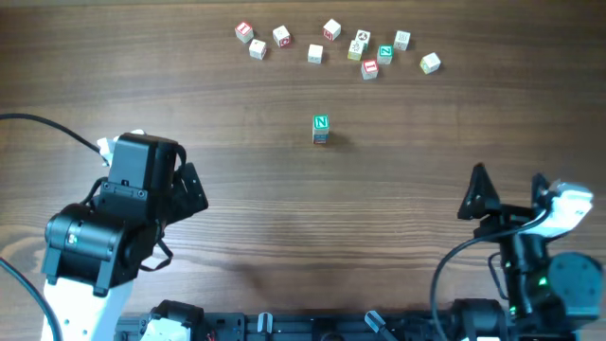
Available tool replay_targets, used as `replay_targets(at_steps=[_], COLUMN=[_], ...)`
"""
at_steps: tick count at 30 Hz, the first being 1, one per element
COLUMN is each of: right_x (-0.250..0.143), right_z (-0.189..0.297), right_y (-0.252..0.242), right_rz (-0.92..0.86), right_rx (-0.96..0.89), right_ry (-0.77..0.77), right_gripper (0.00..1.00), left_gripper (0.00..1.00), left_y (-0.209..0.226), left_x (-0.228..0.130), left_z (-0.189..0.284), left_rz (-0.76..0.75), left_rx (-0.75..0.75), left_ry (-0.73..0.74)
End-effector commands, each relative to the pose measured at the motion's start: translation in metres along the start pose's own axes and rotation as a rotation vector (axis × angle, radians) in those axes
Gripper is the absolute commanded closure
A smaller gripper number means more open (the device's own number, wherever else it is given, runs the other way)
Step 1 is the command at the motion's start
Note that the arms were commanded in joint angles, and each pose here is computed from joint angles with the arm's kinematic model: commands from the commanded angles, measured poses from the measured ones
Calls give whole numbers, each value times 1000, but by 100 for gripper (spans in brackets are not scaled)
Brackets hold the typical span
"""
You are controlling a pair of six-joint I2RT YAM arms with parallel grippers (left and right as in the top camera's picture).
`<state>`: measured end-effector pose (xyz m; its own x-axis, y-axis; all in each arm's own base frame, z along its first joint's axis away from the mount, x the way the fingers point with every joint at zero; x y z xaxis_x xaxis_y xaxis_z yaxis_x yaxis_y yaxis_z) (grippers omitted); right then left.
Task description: Form a tower
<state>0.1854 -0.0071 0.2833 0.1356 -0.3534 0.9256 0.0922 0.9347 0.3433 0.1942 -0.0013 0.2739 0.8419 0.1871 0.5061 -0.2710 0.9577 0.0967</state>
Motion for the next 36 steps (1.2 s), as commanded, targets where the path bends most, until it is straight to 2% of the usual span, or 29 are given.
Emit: replay_targets(at_steps=[1,7,11,17,20,24,36], right_x=[-24,-79,-97,-83,-78,-78,-78], right_z=[-3,-23,-42,-43,-43,-43,-43], right_y=[0,-27,-43,-66,-77,-78,-79], right_rz=[22,4,8,20,-74,44,52], right_rx=[96,65,47,-105,-146,-163,-166], right_ry=[-48,6,-53,-177,-249,-236,-236], right_gripper=[0,0,0,0,0,0,0], left_gripper=[0,0,0,0,0,0,0], left_y=[1,1,1,1,1,1,1], left_x=[-1,-1,-1,-1,-1,-1,-1], left_z=[-1,-1,-1,-1,-1,-1,-1], left_rz=[13,13,13,13,13,13,13], left_rx=[1,1,1,1,1,1,1], left_ry=[3,3,3,3,3,3,3])
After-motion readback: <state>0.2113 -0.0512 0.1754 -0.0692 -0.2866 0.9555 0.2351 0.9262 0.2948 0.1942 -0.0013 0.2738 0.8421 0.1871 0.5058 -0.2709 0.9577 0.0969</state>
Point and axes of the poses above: each gripper's point midway between its finger pads, its own z axis back along the fingers, its own y axis along the line the jaws close on, x = y × z, the point moved 3 cm from there along z, back along the fingers, and after that the axes turned 7 degrees about -z, right-handed, at the moved point
